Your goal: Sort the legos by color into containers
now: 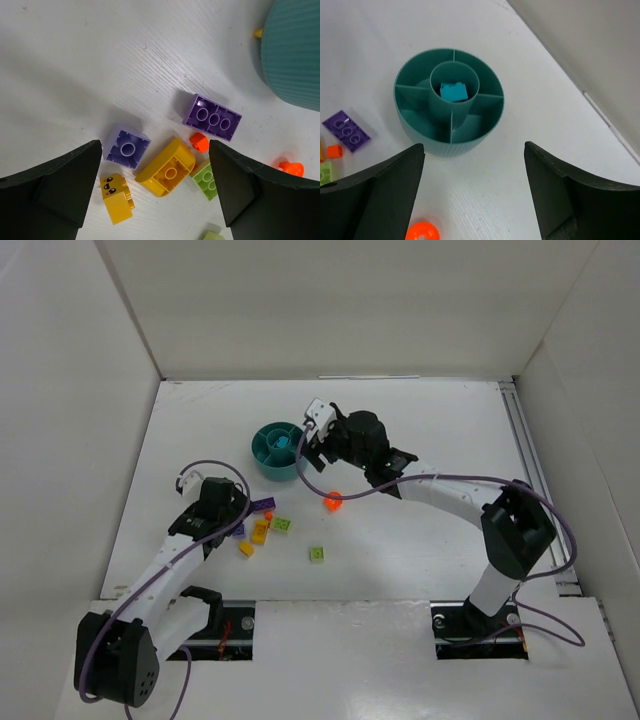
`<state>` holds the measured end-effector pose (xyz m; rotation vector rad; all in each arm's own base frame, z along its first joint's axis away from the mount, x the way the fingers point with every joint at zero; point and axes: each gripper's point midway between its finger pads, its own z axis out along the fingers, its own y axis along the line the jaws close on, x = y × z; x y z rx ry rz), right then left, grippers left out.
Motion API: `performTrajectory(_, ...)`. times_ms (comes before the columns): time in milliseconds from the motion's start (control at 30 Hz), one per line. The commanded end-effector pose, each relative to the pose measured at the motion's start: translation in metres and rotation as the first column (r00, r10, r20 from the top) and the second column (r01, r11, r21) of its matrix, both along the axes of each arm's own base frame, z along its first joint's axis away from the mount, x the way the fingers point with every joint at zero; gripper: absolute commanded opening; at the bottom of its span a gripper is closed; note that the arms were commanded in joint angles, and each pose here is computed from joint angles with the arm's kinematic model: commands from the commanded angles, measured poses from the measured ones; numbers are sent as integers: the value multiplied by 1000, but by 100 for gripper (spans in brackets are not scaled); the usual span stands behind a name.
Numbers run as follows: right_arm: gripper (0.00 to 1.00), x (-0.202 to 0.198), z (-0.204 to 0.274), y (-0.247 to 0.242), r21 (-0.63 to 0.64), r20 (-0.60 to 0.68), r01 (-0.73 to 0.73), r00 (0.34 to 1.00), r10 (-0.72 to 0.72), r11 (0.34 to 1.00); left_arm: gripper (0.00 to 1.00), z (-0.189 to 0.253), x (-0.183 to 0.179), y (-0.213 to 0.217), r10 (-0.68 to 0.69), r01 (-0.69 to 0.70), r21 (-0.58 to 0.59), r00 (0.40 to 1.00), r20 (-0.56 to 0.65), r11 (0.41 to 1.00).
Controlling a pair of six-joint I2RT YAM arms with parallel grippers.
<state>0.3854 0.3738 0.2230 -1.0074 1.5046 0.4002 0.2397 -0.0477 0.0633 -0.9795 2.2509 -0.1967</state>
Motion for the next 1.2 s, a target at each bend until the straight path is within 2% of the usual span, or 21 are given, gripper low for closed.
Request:
performTrajectory(0,85,-1,1,-14,17,-3,40,999,-40,999,85,-1,0,-2,-31,31,-4,999,23,1000)
performTrajectory(200,85,-7,-3,-21,25,-17,54,998,-54,998,81,-26,-18,6,34,-33,13,994,-102,999)
performTrajectory(300,85,-9,-14,-25,7,-31,64,997,-63,998,74,-34,-21,6,44,-42,20,989,-140,999)
performTrajectory(667,85,-4,-23,-35,10,-65,100,993,-99,995,48,-46,-19,4,39,-37,16,987,-157,999)
performTrajectory(733,85,-4,-23,-35,10,-65,100,993,-99,995,48,-48,-20,5,32,-29,23,985,-167,999)
performTrajectory(1033,85,-10,-17,-43,18,-56,109,993,-108,994,36,-52,-19,4,33,-28,29,982,-187,999)
performTrajectory(1167,85,-17,-15,-50,24,-58,121,991,-120,992,35,-24,1,4,30,-26,35,994,-106,999)
